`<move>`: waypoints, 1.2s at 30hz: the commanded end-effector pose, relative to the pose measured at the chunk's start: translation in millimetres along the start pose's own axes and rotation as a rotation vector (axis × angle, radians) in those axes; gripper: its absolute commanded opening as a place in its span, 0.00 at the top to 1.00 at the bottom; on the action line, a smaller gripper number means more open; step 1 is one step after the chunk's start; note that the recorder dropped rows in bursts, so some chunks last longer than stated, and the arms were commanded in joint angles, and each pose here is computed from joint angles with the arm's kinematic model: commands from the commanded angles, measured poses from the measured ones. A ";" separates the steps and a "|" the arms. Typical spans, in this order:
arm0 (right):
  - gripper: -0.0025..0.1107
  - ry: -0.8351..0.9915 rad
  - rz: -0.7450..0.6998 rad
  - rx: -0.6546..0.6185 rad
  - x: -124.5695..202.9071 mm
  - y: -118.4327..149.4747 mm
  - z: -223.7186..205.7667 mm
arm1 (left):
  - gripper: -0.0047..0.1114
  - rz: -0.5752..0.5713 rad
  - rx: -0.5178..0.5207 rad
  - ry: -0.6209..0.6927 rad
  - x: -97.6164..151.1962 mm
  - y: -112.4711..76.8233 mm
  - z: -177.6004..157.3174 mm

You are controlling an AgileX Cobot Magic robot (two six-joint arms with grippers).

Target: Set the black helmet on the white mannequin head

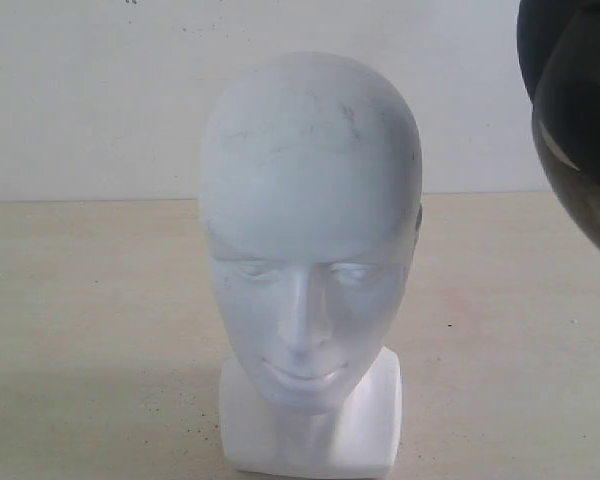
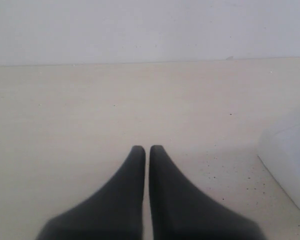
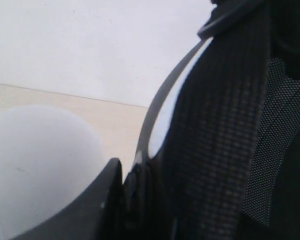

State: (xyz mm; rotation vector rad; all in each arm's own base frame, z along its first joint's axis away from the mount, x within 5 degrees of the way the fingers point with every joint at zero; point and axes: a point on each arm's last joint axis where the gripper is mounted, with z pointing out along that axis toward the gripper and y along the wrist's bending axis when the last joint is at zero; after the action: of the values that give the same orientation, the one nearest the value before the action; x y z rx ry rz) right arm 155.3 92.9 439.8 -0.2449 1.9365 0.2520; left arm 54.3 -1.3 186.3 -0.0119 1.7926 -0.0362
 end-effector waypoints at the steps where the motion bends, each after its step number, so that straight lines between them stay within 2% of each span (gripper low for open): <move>1: 0.98 -0.161 -0.100 -0.019 -18.3 -0.1 -9.8 | 0.92 -0.006 0.001 -0.002 0.8 -0.1 0.1; 3: 0.98 -0.196 -0.125 -0.017 -21.3 0.1 -10.3 | 0.92 -0.006 0.001 -0.002 0.8 -0.1 0.1; 5: 0.98 -0.308 -0.187 -0.027 -30.4 -1.0 -20.6 | 0.92 -0.006 0.001 -0.002 0.8 -0.1 0.1; 8: 0.98 -0.551 -0.253 -0.081 -45.6 -4.9 -57.0 | 0.92 -0.006 0.001 -0.002 0.8 -0.1 0.1; 17: 0.98 -0.919 -0.312 -0.084 -39.9 -40.8 -163.2 | 0.92 -0.006 0.001 -0.002 0.8 -0.1 0.1; 20: 0.98 -0.935 -0.334 -0.064 -24.3 -48.2 -171.6 | 0.92 -0.006 0.001 -0.002 0.8 -0.1 0.1; 22: 0.98 -0.945 -0.350 -0.092 -19.0 -44.0 -166.5 | 0.92 -0.006 0.001 -0.002 0.8 -0.1 0.1; 27: 0.98 -0.981 -0.328 -0.192 -20.0 -32.1 -158.6 | 0.92 -0.006 0.001 -0.002 0.8 -0.1 0.1; 36: 0.98 -0.940 -0.335 -0.183 -22.0 -28.5 -147.3 | 0.92 -0.006 0.001 -0.002 0.8 -0.1 0.1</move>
State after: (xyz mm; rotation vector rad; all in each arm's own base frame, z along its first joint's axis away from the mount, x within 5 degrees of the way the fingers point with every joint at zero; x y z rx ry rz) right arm 46.1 20.5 503.5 -0.4090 1.0355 0.2922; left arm 54.3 -1.3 186.3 -0.0119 1.7926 -0.0362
